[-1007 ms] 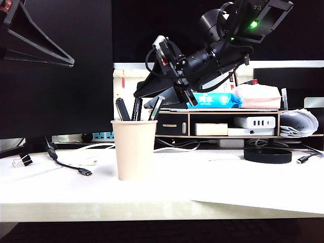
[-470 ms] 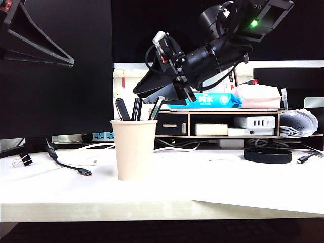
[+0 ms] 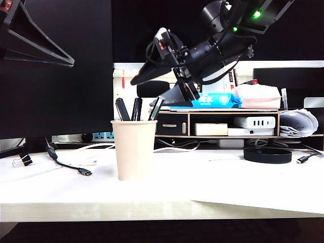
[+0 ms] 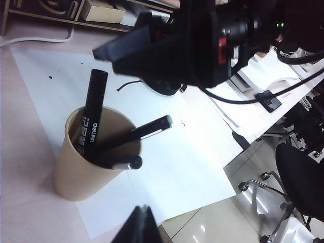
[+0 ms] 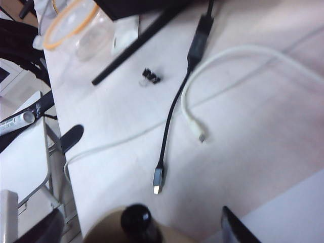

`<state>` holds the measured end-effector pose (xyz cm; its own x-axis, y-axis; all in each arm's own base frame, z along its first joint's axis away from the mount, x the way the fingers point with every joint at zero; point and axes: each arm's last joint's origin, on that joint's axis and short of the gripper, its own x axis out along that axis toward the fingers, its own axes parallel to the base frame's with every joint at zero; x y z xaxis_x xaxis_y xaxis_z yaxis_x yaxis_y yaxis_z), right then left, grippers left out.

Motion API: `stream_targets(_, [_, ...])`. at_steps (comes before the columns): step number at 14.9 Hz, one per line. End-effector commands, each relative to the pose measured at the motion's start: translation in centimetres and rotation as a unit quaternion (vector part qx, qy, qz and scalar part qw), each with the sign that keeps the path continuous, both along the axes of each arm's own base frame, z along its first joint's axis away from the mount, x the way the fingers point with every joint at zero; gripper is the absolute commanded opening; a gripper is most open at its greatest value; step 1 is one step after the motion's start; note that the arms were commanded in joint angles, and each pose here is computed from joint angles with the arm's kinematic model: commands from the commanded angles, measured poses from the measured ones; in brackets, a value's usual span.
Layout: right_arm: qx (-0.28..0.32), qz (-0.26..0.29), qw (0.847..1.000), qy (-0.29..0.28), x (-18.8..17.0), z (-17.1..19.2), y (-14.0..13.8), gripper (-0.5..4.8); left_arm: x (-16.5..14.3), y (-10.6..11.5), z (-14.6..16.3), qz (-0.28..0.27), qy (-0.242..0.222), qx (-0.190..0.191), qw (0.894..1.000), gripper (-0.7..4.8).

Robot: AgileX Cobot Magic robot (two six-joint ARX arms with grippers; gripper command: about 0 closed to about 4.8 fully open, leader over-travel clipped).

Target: Pick up the marker from the paper cup and put it on the table.

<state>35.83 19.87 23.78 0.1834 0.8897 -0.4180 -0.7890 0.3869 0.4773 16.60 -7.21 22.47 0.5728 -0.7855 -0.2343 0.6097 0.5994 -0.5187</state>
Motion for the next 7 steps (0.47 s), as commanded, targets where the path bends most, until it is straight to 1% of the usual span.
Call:
stream_targets(1, [-0.002,0.002,1.0,-0.003,-0.1,0.3,0.0,4.0,0.0,0.0,0.4,-0.002,-0.011,-0.003,1.0,-0.05])
stream_targets(3, [-0.008,-0.006,1.0,-0.005,-0.1,0.2,0.0,4.0,0.0,0.0,0.4,-0.003,-0.012,-0.003,1.0,-0.05])
stream_targets(7, [-0.015,0.009,1.0,-0.003,-0.7,-0.4,1.6,3.97,0.0,0.0,0.4,-0.003,-0.012,-0.003,1.0,-0.05])
